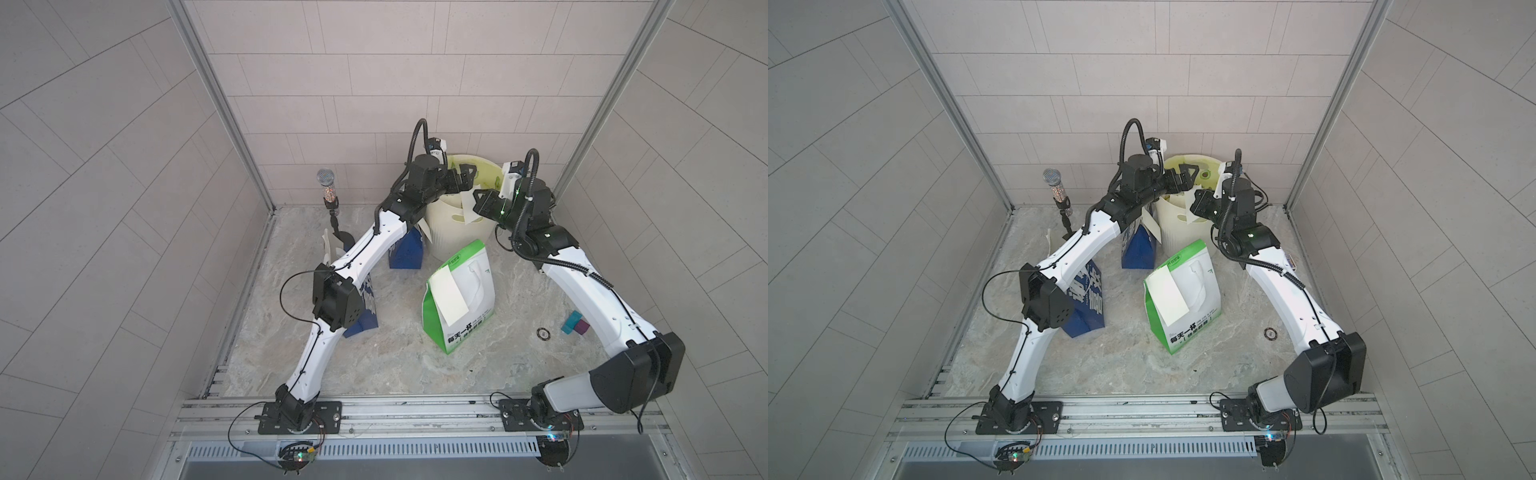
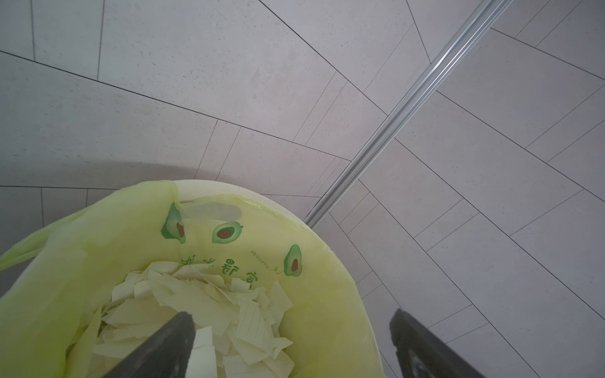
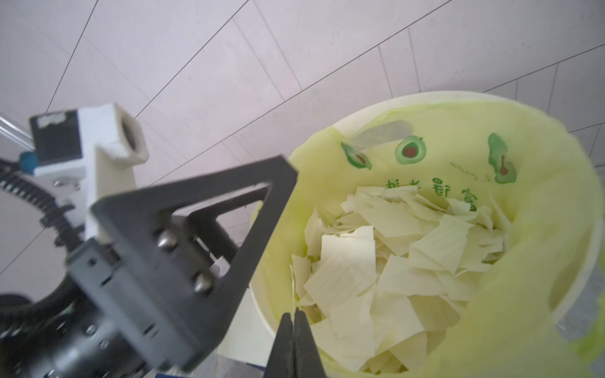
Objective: Shred takeout receipts and throw away
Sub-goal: Place the takeout receipt in the trash bin, then shred the takeout receipt.
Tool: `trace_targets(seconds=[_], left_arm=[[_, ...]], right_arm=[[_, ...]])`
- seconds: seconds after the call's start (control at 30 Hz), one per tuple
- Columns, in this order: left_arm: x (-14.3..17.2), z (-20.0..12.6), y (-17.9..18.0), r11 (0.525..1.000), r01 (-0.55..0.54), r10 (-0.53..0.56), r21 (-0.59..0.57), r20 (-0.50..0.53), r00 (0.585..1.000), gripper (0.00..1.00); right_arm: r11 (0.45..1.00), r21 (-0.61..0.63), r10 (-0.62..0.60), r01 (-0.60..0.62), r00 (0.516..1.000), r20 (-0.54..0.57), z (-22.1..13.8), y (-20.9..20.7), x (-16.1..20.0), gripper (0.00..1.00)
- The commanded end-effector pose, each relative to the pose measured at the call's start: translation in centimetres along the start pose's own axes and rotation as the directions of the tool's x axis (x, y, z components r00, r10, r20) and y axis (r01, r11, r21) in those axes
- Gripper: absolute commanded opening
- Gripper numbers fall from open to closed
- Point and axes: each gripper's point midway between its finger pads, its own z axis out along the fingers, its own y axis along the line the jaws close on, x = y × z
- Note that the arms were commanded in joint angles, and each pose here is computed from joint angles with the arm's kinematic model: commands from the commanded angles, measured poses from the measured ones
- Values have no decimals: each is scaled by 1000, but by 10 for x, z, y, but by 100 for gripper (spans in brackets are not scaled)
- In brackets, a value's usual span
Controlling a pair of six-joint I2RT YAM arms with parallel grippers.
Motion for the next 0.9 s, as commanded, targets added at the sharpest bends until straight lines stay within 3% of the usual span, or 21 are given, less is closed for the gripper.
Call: trace_targets(seconds=[0.0, 0.17, 0.37, 0.6, 0.87], left_arm=[[-33, -19, -12, 997, 39, -42, 60, 58, 997, 100], [-68, -47, -21, 997, -8, -2, 81, 113, 994, 100], [-90, -102, -53, 972, -114, 95, 205, 100, 990, 99], [-32, -188, -93, 887, -134, 201, 441, -108, 974, 90], [26, -268, -114, 785, -88, 258, 614, -194, 947, 90]], right_arm=[[997, -62, 58, -52, 993, 100, -3, 18, -35, 0], [994, -110, -14, 23, 997, 82, -14, 27, -32, 0], [927, -326, -165, 183, 983, 82, -66, 65, -14, 0], [796, -560, -288, 231, 958, -13, -124, 102, 23, 0], [615, -784, -298, 91, 947, -124, -172, 144, 46, 0]])
